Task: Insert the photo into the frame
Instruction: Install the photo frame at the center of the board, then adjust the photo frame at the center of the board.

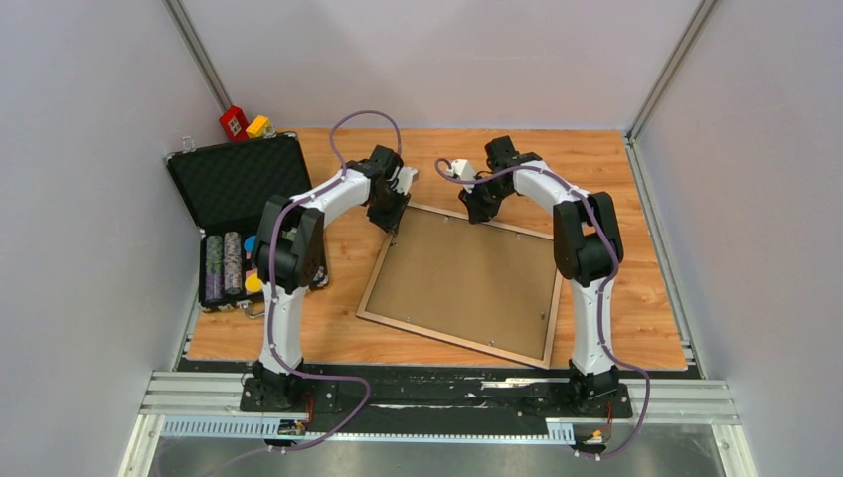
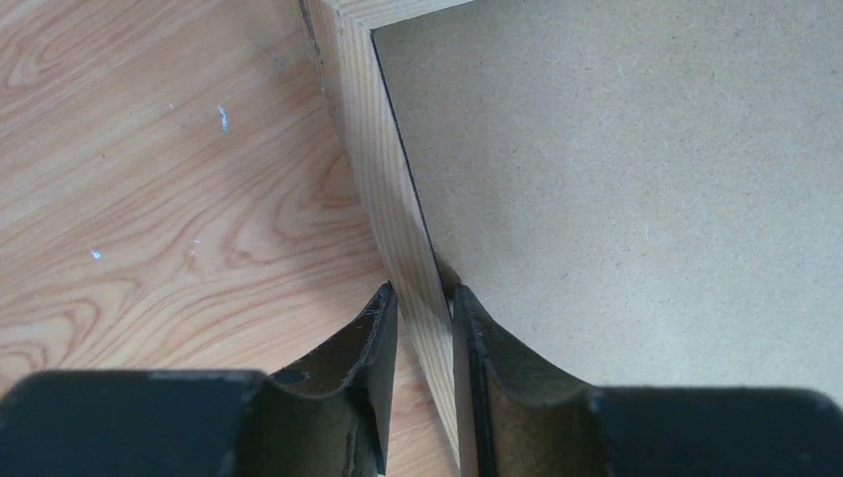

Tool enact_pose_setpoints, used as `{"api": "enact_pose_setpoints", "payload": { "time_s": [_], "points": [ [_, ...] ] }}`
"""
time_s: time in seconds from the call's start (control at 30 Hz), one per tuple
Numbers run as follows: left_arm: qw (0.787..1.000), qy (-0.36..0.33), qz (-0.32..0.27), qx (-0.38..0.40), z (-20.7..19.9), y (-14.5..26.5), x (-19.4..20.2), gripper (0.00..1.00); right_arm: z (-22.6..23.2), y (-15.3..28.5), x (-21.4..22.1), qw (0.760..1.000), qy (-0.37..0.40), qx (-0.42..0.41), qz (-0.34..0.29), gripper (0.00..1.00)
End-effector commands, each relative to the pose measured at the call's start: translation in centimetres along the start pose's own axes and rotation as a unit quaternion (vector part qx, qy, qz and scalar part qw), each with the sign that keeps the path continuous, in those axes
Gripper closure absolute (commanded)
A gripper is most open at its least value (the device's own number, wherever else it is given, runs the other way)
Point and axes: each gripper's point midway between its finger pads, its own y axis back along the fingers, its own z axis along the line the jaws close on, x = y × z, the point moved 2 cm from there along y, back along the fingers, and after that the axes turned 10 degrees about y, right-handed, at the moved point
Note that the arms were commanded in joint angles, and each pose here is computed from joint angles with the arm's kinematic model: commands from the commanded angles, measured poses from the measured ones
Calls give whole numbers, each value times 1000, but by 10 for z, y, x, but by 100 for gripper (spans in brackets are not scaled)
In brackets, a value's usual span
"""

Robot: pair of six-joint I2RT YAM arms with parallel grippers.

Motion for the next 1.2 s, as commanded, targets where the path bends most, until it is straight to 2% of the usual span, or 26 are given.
{"api": "enact_pose_setpoints", "payload": {
  "time_s": [0.0, 0.07, 0.13, 0.2, 0.37, 0.7, 0.97, 1.17],
  "points": [
    [1000, 25, -11, -14, 9, -13, -10, 71, -7, 2, -12, 999, -27, 19, -11, 73],
    [999, 32, -9, -17, 12, -15, -9, 78, -11, 6, -9, 998, -47, 32, -6, 66],
    [999, 45, -9, -22, 17, -14, -8, 92, -18, 13, -6, 995, -78, 54, 1, 60],
    [998, 59, -11, -25, 22, -13, -7, 100, -25, 22, -4, 992, -105, 72, 0, 55],
    [994, 103, -14, -16, 36, -8, -4, 100, -36, 55, 0, 978, -177, 107, -24, 43],
    [982, 184, -27, 14, 55, -3, 8, 100, -19, 115, 26, 953, -261, 147, -49, 33],
    [974, 222, -36, 22, 59, -2, 17, 100, 15, 141, 59, 931, -319, 171, -35, 31],
    [964, 261, -37, 39, 63, -2, 25, 100, 56, 144, 92, 911, -375, 170, -10, 30]
  ]
}}
